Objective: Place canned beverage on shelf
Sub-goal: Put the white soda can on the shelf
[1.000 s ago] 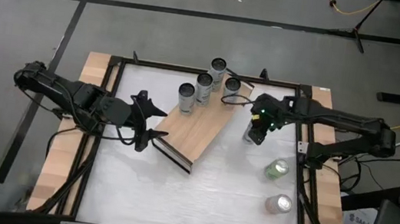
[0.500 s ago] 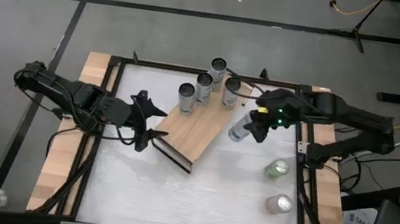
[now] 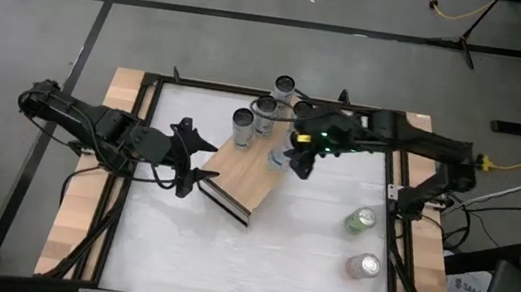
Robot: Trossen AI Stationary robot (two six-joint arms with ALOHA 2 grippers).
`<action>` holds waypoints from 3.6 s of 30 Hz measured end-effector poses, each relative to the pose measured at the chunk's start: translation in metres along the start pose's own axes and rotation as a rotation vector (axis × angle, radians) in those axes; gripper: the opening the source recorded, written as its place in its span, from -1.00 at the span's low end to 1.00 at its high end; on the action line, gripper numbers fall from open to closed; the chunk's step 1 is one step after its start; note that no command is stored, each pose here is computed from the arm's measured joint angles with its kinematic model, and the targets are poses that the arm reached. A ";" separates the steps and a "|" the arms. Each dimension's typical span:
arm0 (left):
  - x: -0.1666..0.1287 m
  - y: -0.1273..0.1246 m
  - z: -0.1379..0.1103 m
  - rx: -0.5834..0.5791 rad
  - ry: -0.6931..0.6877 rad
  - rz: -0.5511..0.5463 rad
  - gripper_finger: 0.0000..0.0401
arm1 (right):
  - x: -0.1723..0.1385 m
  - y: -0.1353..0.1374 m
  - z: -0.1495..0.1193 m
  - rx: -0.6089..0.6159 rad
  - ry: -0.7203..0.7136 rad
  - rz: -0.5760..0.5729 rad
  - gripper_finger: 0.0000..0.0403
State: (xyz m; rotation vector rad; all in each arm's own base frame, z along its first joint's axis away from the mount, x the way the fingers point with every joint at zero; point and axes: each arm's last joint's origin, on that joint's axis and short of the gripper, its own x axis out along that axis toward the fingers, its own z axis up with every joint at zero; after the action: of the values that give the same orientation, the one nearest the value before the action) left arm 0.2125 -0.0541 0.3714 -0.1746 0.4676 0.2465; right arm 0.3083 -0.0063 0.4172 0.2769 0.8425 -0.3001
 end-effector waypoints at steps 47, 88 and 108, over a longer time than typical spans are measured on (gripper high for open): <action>0.000 0.000 0.000 0.008 0.000 0.000 0.49 | 0.057 -0.010 0.016 -0.025 0.129 -0.087 0.38; 0.000 0.000 0.000 0.008 0.000 0.000 0.49 | 0.058 -0.008 0.021 -0.062 0.084 -0.054 0.38; 0.000 0.000 0.000 0.008 0.000 0.000 0.49 | 0.058 -0.008 0.021 -0.069 0.084 -0.061 0.38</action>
State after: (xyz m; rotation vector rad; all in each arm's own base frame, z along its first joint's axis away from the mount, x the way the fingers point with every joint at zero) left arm 0.2124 -0.0541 0.3715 -0.1670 0.4683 0.2442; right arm 0.3561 -0.0300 0.3851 0.2008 0.9436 -0.3178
